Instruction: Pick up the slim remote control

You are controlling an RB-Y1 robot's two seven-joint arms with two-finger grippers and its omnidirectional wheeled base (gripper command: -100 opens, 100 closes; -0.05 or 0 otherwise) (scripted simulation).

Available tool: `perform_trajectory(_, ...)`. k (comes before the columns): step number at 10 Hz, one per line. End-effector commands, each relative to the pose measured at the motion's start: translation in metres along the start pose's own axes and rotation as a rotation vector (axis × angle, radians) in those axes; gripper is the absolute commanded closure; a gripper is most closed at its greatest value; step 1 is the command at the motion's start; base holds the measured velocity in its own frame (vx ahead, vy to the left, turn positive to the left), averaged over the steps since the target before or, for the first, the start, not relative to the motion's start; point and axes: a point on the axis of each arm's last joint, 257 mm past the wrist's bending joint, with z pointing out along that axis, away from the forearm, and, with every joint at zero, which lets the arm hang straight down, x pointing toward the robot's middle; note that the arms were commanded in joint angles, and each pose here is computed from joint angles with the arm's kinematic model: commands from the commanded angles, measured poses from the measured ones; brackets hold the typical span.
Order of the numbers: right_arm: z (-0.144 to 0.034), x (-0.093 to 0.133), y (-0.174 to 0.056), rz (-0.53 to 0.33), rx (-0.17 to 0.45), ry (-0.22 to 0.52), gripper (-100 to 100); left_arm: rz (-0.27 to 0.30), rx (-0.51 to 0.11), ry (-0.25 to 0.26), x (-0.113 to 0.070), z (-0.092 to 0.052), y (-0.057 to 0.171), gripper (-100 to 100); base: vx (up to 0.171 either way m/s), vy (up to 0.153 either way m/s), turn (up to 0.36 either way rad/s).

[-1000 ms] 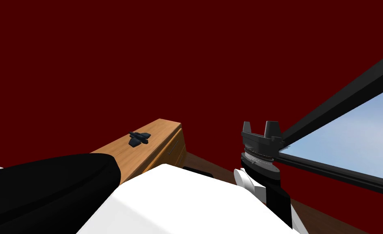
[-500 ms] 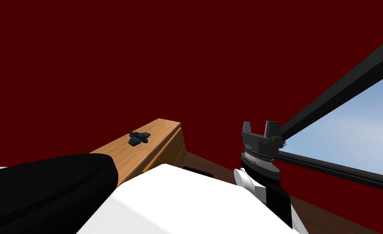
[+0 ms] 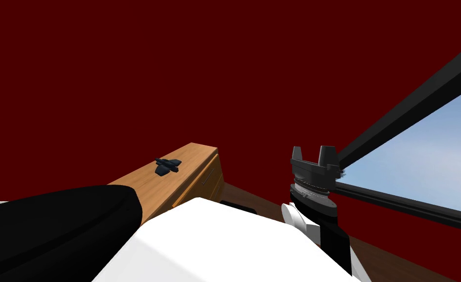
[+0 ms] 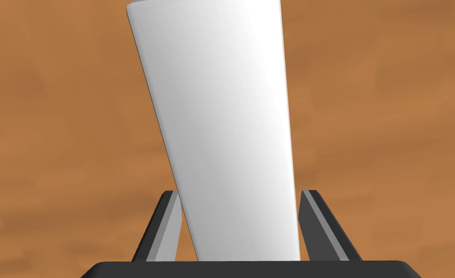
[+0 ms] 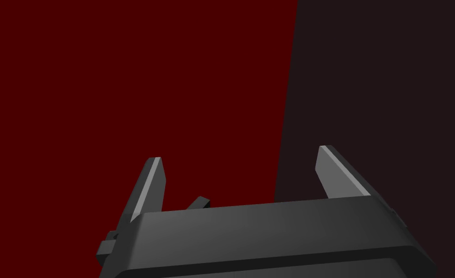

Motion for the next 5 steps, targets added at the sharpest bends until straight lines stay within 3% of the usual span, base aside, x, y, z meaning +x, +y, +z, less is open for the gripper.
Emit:
perform_trajectory(1, 0.0000, 0.0000, 0.0000, 0.000, 0.000, 0.000, 0, 0.005, 0.004, -0.002, -0.0027, -0.0084, -0.0001, 100, 0.029, 0.022, 0.058)
perform_trajectory(3, 0.0000, 0.0000, 0.0000, 0.000, 0.000, 0.000, 0, 0.010, 0.008, -0.004, -0.0059, -0.0182, -0.0011, 100, 0.053, 0.022, 0.033)
perform_trajectory(4, 0.0000, 0.0000, 0.0000, 0.000, 0.000, 0.000, 0, 0.008, 0.006, -0.001, -0.0036, -0.0149, -0.0010, 100, 0.025, 0.009, 0.004)
perform_trajectory(5, 0.0000, 0.0000, 0.0000, 0.000, 0.000, 0.000, 0, 0.009, 0.007, -0.003, -0.0040, -0.0157, -0.0010, 0, 0.000, 0.000, 0.000)
